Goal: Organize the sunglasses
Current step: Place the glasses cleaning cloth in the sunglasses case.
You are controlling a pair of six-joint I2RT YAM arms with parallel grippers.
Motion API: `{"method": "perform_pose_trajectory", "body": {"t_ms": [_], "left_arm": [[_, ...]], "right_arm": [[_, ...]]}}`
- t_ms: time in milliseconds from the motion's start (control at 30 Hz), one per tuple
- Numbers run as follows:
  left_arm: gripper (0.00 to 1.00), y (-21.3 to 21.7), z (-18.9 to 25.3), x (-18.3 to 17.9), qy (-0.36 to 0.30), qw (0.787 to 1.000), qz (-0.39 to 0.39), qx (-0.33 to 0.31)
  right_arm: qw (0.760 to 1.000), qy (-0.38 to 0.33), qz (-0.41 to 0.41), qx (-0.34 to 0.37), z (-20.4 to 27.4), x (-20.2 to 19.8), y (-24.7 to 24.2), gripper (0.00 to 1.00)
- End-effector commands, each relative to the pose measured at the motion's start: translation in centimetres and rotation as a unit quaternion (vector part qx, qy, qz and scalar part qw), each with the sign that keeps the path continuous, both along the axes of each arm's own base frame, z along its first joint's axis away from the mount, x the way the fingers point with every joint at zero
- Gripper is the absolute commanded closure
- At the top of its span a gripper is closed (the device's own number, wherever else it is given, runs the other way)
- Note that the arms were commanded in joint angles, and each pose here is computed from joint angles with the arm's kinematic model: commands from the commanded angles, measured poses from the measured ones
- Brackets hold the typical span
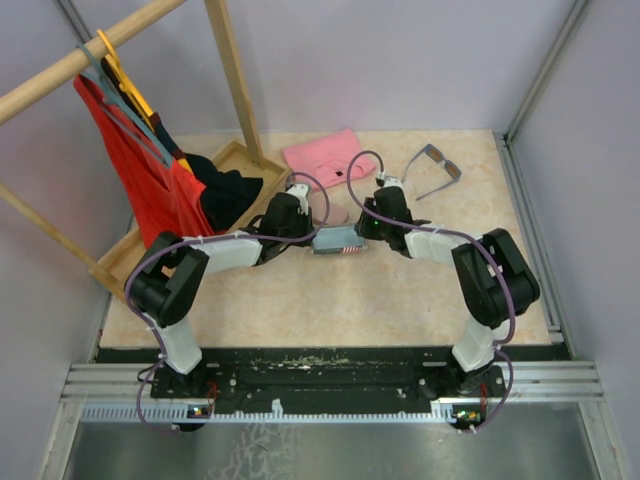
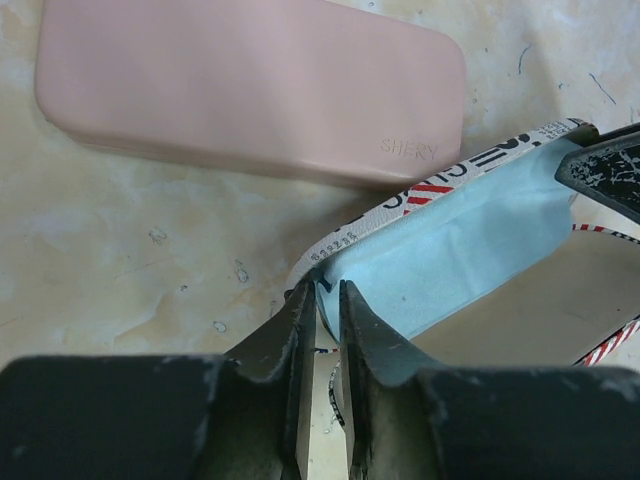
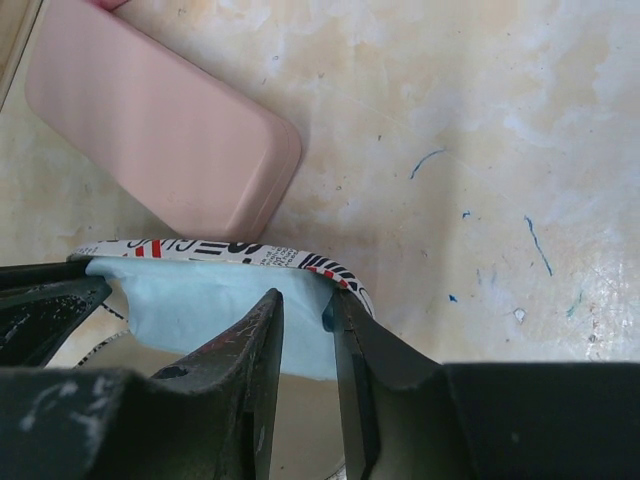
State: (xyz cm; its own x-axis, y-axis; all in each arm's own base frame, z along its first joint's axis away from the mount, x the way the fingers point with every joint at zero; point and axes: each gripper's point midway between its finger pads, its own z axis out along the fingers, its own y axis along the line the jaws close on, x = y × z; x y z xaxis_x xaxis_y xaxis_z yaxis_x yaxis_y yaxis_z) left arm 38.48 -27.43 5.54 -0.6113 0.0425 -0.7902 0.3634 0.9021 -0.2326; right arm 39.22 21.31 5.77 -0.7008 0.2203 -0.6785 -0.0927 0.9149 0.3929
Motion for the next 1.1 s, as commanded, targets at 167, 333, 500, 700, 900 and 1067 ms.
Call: {"method": "perform_pose_trajectory", "body": {"t_ms": [167, 333, 500, 700, 900, 1067], "left_arm": [[0.77, 0.1, 1.5, 0.3, -0.016, 1.0, 0.004, -0.017], [0.76, 0.2, 1.5, 0.1, -0.015, 1.0, 0.005, -0.017], [0.73, 0.3, 2.1, -0.1, -0.018, 1.0, 0.005, -0.023], [0.68, 0.6, 3.5, -0.2, -0.029, 0.999, 0.01, -0.028], [0.62, 0.9, 4.5, -0.8, -0.03, 0.999, 0.014, -0.038], [0.61, 2.2, 5.7, -2.4, -0.025, 0.998, 0.035, -0.053]], "right_arm": [[0.997, -0.072, -0.007, 0.018, 5.9, 1.5, -0.3, 0.71], [0.997, -0.074, -0.012, 0.009, 6.0, 1.2, -0.9, 0.7], [0.997, -0.077, -0.019, -0.011, 6.2, 0.9, -1.8, 0.7], [0.996, -0.083, -0.023, -0.022, 6.9, 0.3, -2.6, 0.7], [0.996, -0.078, -0.016, -0.049, 6.9, -0.1, -3.2, 0.68], [0.995, -0.064, 0.001, -0.074, 6.7, 0.5, -3.0, 0.67]]}}
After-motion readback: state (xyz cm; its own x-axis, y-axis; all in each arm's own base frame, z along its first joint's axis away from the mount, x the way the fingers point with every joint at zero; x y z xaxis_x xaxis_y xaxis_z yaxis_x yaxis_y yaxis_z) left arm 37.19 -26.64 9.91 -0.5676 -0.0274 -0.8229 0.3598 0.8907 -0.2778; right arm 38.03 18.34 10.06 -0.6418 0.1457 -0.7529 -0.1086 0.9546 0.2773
